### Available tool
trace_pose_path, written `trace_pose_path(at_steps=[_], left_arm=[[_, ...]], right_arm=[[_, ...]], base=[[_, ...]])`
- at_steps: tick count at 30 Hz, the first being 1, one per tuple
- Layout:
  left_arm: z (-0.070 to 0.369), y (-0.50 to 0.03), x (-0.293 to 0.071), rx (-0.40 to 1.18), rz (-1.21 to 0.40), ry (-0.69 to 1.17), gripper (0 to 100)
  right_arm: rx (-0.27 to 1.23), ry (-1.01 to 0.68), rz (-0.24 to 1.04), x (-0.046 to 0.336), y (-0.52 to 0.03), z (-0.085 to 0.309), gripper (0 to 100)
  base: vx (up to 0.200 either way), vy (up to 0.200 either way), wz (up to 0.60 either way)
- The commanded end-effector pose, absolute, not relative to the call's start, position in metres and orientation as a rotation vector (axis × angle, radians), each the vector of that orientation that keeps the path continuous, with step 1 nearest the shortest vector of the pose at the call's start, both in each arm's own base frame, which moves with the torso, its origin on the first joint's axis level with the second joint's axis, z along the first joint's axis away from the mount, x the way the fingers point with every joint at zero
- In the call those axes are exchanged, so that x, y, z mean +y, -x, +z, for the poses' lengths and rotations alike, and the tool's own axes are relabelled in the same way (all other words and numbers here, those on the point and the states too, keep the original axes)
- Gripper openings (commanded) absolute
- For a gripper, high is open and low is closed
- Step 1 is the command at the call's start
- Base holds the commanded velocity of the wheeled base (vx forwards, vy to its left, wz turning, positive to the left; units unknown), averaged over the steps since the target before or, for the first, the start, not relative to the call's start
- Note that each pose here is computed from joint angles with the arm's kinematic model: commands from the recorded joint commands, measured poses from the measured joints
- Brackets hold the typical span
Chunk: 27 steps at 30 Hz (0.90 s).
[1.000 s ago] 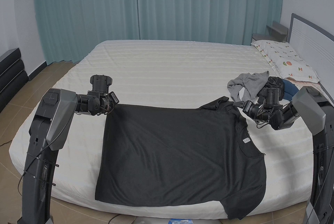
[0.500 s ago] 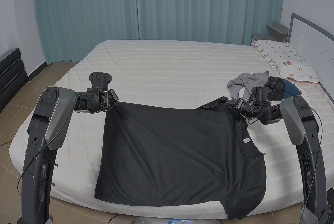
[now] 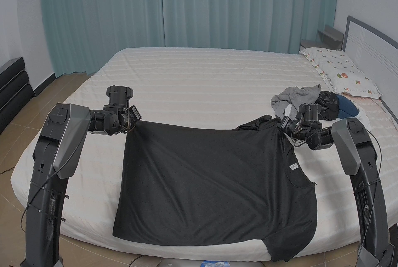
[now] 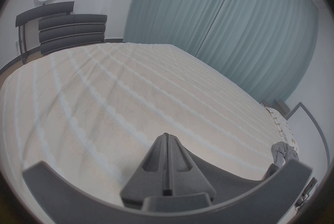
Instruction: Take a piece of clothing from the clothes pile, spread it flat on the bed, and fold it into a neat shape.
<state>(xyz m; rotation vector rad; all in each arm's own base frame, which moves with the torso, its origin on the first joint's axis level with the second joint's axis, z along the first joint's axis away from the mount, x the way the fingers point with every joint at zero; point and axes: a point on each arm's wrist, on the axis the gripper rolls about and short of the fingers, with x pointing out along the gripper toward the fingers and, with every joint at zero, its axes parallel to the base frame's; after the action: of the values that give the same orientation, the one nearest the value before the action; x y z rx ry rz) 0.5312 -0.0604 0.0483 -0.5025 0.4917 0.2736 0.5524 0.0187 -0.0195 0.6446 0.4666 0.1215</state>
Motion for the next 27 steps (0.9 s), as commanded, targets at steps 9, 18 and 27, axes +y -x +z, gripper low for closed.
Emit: trace_pose_path(at_steps=[9,18,27], left_arm=[[0.058,-0.539,-0.052,0.355,0.246,0.53,0],[0.034,-0.543,-0.053,0.369,0.246,0.521,0],[0.0,-0.547,-0.059,0.373,0.222,0.443,100]], right_arm=[[0.287,-0.67,0.122,-0.005,-0.556,0.027,0],[0.258,-0.653,0.115,0.001,-0.558,0.016,0],[0.313,-0.641,0.095,0.002,-0.558,-0.014,100]], base=[[0.0,0.0,0.0],[0.0,0.0,0.0],[0.0,0.0,0.0]])
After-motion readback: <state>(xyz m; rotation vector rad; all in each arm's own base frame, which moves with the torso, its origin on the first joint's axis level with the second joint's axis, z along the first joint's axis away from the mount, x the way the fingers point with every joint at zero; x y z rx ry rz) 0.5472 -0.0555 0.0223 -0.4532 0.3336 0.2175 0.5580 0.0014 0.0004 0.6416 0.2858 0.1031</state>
